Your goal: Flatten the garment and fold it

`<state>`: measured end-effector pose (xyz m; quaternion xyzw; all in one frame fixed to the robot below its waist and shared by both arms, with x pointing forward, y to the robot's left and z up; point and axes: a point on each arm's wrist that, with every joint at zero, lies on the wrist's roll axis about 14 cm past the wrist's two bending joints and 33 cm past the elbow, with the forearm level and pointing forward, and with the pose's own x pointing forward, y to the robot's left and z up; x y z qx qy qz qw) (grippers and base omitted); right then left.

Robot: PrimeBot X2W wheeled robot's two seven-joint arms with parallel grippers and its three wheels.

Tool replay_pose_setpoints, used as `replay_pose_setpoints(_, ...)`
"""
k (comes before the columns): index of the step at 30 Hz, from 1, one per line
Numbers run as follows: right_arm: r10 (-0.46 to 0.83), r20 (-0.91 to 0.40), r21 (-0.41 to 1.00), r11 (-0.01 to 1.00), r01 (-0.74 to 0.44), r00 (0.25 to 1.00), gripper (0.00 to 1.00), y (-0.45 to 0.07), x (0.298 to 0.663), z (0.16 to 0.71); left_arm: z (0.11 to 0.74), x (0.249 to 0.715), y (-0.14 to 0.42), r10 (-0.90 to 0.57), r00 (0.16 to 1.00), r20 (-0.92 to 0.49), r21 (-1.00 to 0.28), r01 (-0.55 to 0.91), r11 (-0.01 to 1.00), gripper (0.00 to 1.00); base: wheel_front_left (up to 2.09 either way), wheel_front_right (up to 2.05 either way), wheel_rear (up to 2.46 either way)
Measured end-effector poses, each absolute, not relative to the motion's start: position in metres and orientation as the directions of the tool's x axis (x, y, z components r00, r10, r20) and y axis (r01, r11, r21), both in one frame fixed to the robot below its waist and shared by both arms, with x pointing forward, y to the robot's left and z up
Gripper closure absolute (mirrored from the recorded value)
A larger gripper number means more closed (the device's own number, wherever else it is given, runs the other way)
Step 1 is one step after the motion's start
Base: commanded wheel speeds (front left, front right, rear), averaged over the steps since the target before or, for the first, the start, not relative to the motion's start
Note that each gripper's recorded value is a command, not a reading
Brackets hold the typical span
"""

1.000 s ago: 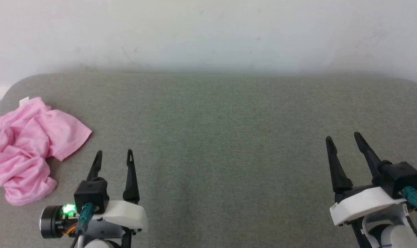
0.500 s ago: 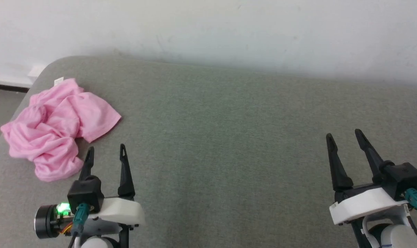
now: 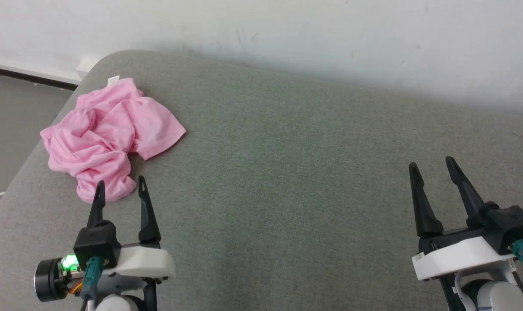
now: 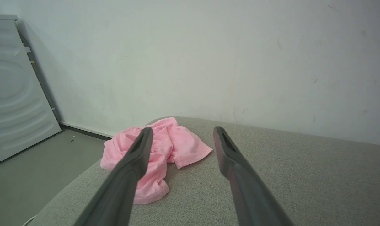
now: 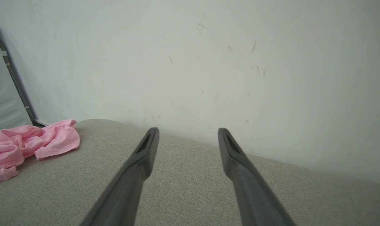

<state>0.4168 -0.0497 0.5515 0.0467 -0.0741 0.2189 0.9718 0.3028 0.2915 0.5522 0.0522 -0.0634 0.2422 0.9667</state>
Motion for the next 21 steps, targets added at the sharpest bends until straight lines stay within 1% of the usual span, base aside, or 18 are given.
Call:
replay_pose_setpoints(5,0.431,0.170,0.067,0.892,-0.447,0.886,0.00,-0.044,0.419,0.550,0.561,0.303,0.306,0.495,0.851,0.177,0.066,-0.512,0.856,0.00,0.00,0.00,0.00)
replay_pose_setpoints(8,0.434,0.172,0.068,0.890,-0.450,0.884,0.00,-0.042,0.421,0.548,0.575,0.307,0.328,0.540,0.814,0.214,0.041,-0.559,0.828,0.00,0.00,0.00,0.00)
replay_pose_setpoints(12,0.434,0.170,0.065,0.891,-0.450,0.885,0.00,-0.042,0.427,0.543,0.586,0.316,0.358,0.573,0.784,0.241,0.053,-0.600,0.798,0.00,0.00,0.00,0.00)
replay_pose_setpoints(15,0.433,0.166,0.056,0.893,-0.447,0.886,0.00,-0.042,0.433,0.537,0.589,0.329,0.375,0.569,0.785,0.245,0.084,-0.602,0.794,0.00,0.00,0.00,0.00)
replay_pose_setpoints(21,0.438,0.182,0.031,0.893,-0.450,0.880,0.00,-0.042,0.450,0.533,0.580,0.359,0.410,0.572,0.797,0.196,0.144,-0.600,0.787,0.00,0.00,0.00,0.00)
